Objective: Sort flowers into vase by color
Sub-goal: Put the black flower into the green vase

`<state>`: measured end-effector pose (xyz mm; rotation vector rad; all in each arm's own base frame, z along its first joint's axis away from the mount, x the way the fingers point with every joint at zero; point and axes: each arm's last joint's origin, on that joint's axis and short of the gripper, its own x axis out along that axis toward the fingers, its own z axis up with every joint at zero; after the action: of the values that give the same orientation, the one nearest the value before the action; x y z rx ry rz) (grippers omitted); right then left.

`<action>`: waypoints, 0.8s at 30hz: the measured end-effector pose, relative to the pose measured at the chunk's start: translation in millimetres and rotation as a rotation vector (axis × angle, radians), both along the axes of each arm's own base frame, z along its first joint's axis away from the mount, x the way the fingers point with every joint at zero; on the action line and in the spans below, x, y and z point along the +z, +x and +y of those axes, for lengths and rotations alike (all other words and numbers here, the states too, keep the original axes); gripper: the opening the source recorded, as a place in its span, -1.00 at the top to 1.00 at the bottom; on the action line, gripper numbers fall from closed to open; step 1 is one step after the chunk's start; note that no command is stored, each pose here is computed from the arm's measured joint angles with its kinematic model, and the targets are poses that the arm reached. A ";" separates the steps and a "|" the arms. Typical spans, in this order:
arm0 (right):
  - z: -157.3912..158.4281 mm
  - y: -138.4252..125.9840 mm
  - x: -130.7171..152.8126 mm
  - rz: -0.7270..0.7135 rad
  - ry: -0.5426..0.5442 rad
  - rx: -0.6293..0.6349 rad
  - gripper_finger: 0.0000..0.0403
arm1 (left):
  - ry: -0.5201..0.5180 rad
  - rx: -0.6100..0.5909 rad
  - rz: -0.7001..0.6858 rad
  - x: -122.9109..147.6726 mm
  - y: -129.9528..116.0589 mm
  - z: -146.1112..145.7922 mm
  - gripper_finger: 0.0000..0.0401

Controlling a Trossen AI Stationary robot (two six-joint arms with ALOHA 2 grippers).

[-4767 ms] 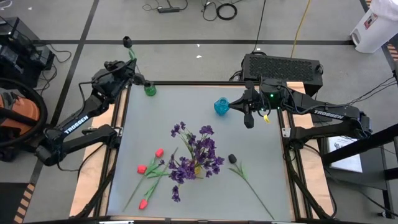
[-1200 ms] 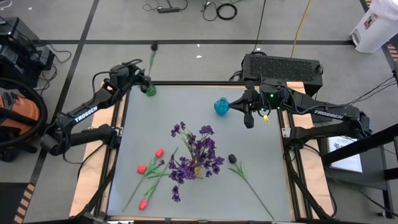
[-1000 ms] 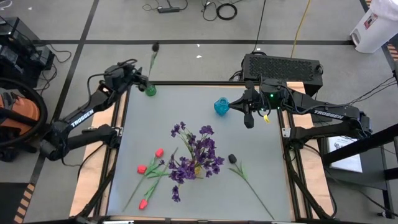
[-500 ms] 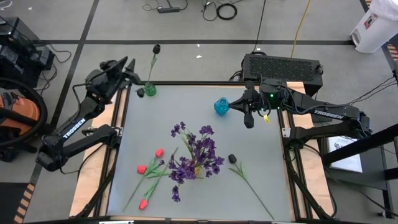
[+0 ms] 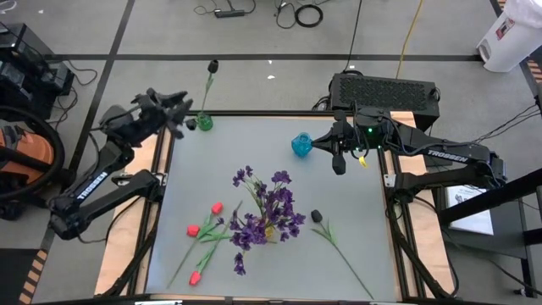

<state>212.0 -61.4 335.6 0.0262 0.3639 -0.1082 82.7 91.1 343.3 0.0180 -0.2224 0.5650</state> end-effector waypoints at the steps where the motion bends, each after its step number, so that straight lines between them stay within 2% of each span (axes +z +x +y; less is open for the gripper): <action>1: 0.0 0.0 0.0 0.000 0.000 0.000 0.93 | 0.004 -0.046 0.001 0.4 0.5 -2.6 0.09; 7: 0.0 0.0 0.0 0.000 0.000 0.000 0.93 | 0.026 -0.259 0.028 0.2 6.2 -13.6 0.09; 12: 0.0 0.0 0.0 0.000 0.000 0.000 0.93 | 0.019 -0.389 0.054 -2.2 11.4 -20.7 0.09; 17: 0.0 0.1 -0.1 0.000 0.000 0.000 0.93 | -0.046 -0.453 0.145 -14.0 15.9 -24.3 0.09; 24: 0.0 0.0 0.0 0.000 0.000 0.000 0.93 | -0.116 -0.506 0.341 -37.1 18.7 -30.0 0.09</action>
<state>212.0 -61.4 335.6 0.0262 0.3637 -0.1081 101.4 61.1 306.3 -0.0531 0.1395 0.0639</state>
